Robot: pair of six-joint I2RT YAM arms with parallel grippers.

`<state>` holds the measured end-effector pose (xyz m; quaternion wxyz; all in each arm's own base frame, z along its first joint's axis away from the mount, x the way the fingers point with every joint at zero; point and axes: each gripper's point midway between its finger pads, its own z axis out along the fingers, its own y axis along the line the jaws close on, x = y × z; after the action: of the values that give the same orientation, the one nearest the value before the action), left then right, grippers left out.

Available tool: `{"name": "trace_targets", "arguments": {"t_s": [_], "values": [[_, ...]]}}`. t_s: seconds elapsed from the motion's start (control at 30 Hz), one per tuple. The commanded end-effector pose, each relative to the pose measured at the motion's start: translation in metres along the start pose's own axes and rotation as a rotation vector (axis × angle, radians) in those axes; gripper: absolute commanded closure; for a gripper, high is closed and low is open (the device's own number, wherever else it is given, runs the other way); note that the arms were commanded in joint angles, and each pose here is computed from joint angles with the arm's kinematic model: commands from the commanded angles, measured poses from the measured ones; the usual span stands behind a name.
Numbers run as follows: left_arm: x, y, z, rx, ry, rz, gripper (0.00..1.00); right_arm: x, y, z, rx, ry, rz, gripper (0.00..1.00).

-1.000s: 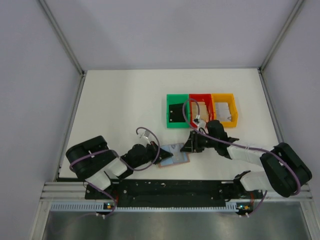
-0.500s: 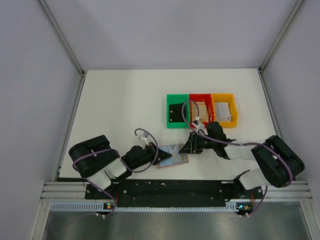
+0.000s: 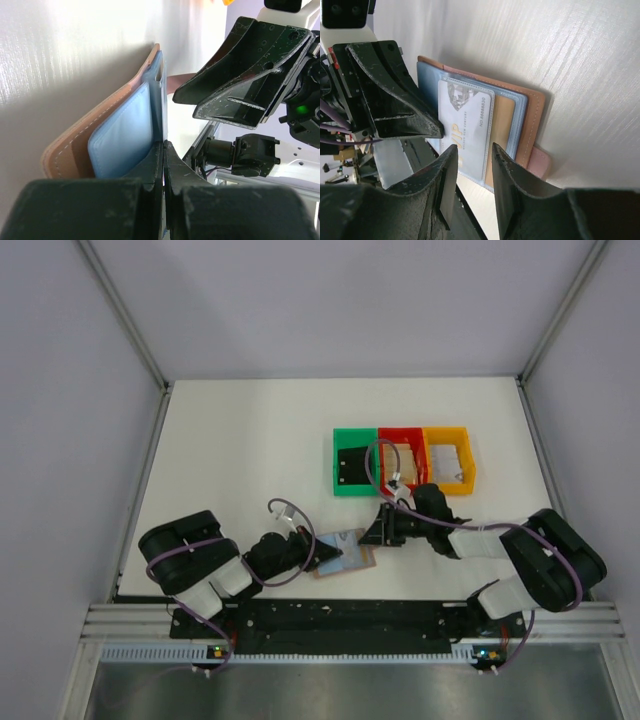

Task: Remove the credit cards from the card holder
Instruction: Remove the credit card from the card holder.

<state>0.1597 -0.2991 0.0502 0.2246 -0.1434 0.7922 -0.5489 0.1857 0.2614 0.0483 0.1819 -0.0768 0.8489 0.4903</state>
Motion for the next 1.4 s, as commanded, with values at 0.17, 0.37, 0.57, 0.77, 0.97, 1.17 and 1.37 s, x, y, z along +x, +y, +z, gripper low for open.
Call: {"name": "trace_targets", "arguments": {"t_s": [0.17,0.37,0.57,0.77,0.97,1.17,1.37], "values": [[-0.015,-0.076,-0.012,0.321,-0.071,0.048,1.0,-0.007,0.007,0.0,-0.042,-0.011,-0.028,0.66],[-0.016,-0.088,-0.015,0.366,-0.079,0.066,1.0,-0.003,0.003,0.002,-0.04,0.004,-0.014,0.66],[-0.015,-0.098,-0.016,0.401,-0.077,0.077,1.0,-0.001,0.004,0.006,-0.072,0.015,0.007,0.64],[-0.015,-0.105,-0.016,0.426,-0.08,0.085,1.0,0.003,0.0,0.011,-0.066,0.032,0.021,0.64],[-0.017,-0.112,-0.019,0.45,-0.092,0.104,1.0,0.003,0.005,0.012,-0.108,0.032,0.028,0.68],[-0.019,-0.105,-0.022,0.428,-0.111,0.104,1.0,0.001,0.009,0.011,-0.131,0.017,0.02,0.92],[-0.02,-0.091,-0.028,0.388,-0.124,0.084,1.0,-0.001,0.0,0.006,-0.094,-0.006,0.027,1.0]]}}
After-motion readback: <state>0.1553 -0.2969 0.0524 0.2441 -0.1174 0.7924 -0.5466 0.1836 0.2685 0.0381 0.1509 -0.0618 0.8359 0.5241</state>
